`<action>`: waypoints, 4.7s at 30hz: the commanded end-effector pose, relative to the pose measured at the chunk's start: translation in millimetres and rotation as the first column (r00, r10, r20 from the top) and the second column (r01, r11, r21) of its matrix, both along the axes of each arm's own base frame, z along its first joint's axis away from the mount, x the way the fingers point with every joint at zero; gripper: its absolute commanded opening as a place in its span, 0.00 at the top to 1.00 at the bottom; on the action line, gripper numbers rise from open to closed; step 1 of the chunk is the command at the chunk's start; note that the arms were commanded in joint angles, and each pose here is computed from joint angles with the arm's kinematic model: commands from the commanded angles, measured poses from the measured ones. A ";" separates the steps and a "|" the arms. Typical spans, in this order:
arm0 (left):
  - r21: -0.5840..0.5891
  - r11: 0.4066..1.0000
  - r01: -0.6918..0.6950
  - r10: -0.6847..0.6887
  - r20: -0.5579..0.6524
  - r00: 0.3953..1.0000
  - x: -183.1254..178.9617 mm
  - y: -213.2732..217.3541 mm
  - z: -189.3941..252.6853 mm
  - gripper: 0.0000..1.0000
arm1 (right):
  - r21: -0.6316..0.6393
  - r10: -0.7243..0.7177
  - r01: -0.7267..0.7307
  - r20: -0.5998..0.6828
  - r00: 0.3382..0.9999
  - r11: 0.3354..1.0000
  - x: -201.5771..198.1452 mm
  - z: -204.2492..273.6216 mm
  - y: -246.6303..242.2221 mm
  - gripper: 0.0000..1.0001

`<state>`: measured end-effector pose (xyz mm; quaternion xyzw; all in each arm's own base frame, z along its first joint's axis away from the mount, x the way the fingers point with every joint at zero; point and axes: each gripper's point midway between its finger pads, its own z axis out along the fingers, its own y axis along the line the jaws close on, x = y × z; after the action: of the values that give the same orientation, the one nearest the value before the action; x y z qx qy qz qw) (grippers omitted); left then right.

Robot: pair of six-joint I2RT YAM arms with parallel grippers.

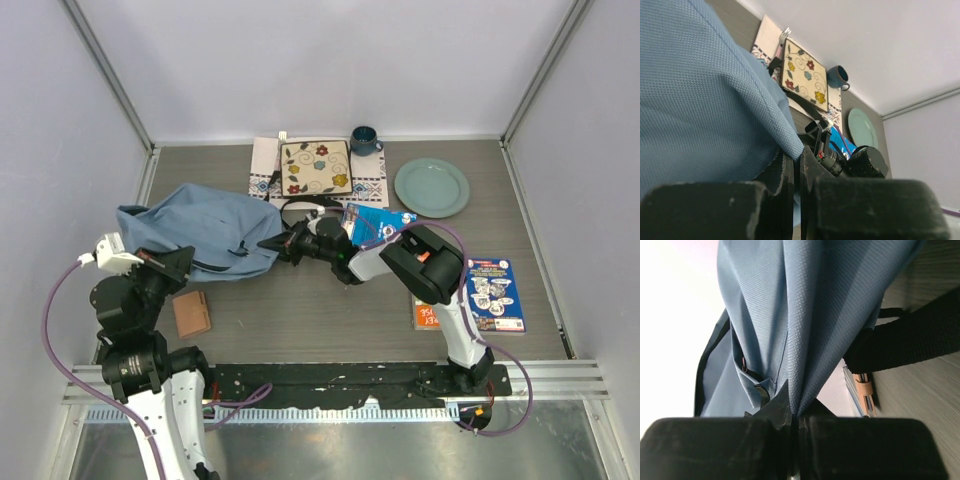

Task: Pack the student bag
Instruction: Place the student bag at the center of the board.

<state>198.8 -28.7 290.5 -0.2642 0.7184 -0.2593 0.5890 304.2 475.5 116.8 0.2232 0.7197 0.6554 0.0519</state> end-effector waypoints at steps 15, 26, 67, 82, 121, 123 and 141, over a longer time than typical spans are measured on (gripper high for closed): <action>0.071 0.885 0.460 -0.458 0.307 0.834 28.9 -59.1 172.6 1.00 | -0.024 -0.028 0.053 0.587 0.809 0.998 -7.4 172.9 -41.9 0.99; -0.018 0.783 0.621 -0.556 0.425 0.714 53.9 -118.3 216.0 1.00 | -0.116 -0.222 0.387 0.654 0.723 0.915 10.8 206.7 -165.1 0.99; 0.041 0.847 0.530 -0.515 -0.186 0.837 19.3 -182.9 -121.1 0.97 | -0.400 -0.110 0.398 0.578 0.809 0.826 -77.5 52.0 -257.2 0.99; -0.261 0.902 0.345 -0.427 -0.414 0.804 -49.5 -136.0 -199.4 0.24 | -0.598 -0.075 0.414 0.507 0.859 0.686 -113.5 -21.8 -276.3 0.25; -0.088 0.988 0.127 -0.152 -0.387 0.910 -33.8 -76.9 -121.8 0.14 | -0.555 -0.264 0.479 0.424 0.866 0.680 -102.0 -41.8 -279.8 0.24; -0.112 0.977 0.182 -0.212 -0.409 0.888 -30.0 -96.6 -120.1 0.15 | -0.556 -0.267 0.481 0.424 0.866 0.678 -101.7 -42.5 -280.3 0.24; -0.208 0.929 0.306 -0.368 -0.437 0.821 -9.2 -238.7 -173.9 0.34 | -0.557 -0.277 0.492 0.427 0.861 0.669 -105.2 -38.0 -287.1 0.33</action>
<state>174.3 -242.3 102.8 -0.1903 0.8867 -0.2920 0.3039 192.5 191.0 69.5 0.2232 0.8325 0.3609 0.3563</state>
